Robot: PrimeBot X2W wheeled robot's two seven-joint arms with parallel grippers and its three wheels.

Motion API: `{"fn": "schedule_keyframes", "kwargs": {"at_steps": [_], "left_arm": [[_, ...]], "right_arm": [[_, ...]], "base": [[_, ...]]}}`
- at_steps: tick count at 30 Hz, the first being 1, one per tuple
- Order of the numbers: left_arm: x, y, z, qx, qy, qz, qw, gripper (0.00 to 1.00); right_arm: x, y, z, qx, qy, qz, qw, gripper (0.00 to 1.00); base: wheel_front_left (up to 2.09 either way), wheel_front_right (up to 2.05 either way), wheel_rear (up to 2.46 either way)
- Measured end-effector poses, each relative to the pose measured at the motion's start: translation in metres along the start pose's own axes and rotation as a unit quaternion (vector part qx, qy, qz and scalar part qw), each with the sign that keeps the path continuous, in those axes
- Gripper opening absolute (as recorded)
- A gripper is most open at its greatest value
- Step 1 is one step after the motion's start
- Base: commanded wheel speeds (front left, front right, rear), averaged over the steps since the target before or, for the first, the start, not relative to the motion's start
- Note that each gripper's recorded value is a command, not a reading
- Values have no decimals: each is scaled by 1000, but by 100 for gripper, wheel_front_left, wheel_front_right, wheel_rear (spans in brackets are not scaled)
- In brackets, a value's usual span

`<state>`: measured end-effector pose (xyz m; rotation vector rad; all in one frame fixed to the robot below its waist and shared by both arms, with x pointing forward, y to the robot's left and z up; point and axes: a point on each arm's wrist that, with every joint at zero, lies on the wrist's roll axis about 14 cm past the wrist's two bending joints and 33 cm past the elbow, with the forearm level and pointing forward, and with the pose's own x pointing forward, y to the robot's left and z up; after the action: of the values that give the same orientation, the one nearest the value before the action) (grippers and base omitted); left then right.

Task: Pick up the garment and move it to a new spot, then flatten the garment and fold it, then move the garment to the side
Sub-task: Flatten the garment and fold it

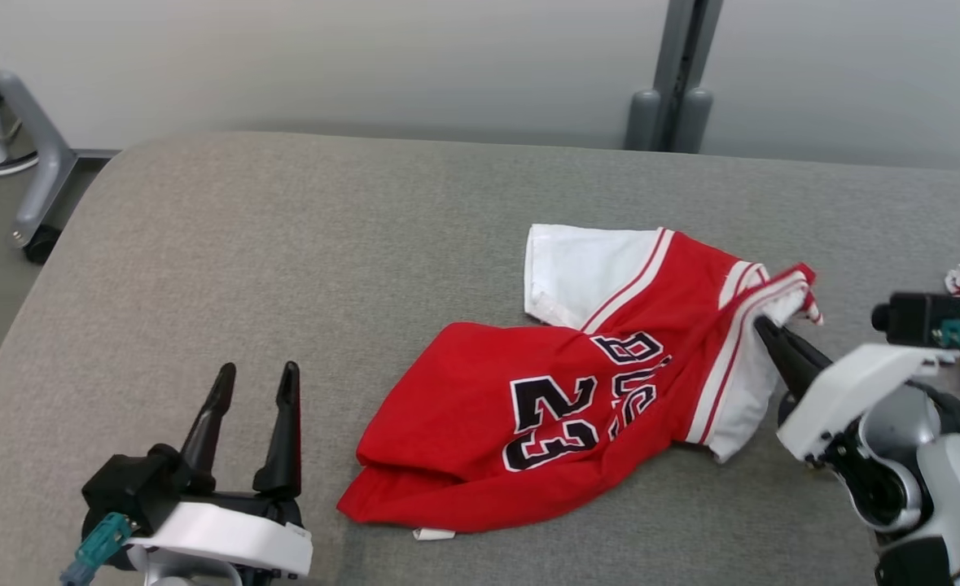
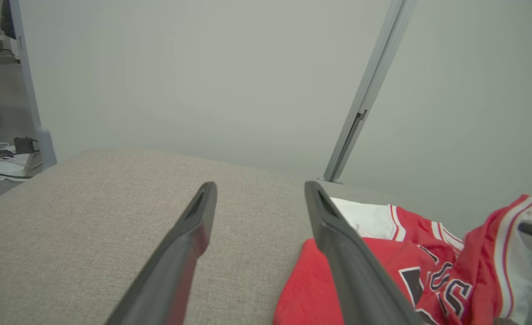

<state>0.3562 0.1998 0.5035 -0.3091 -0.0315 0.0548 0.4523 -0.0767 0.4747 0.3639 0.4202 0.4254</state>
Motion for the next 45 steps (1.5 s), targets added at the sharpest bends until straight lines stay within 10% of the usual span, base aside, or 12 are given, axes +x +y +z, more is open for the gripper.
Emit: {"fn": "schedule_keyframes", "kwargs": {"at_steps": [7, 10, 12, 22, 32, 45], "left_arm": [[-3, 8, -5, -7, 5, 16, 1000, 100], [-4, 14, -8, -5, 9, 24, 1000, 100], [-2, 16, -10, -5, 12, 26, 1000, 100], [5, 13, -17, -5, 21, 15, 1000, 100], [13, -1, -21, -2, 24, -14, 1000, 100], [20, 7, -38, -3, 46, -3, 999, 100]], "right_arm": [[38, 30, -1, -20, 36, 34, 999, 0], [51, 45, -4, -27, 46, 47, 997, 39], [58, 54, -6, -30, 51, 56, 997, 100], [61, 87, 10, -38, -9, 106, 994, 100], [30, 0, 46, -26, -100, 8, 995, 100], [68, -24, -8, -34, 46, -30, 998, 100]], "base": [[0, 0, 0], [0, 0, 0], [0, 0, 0], [0, 0, 0], [0, 0, 0], [0, 0, 0]]}}
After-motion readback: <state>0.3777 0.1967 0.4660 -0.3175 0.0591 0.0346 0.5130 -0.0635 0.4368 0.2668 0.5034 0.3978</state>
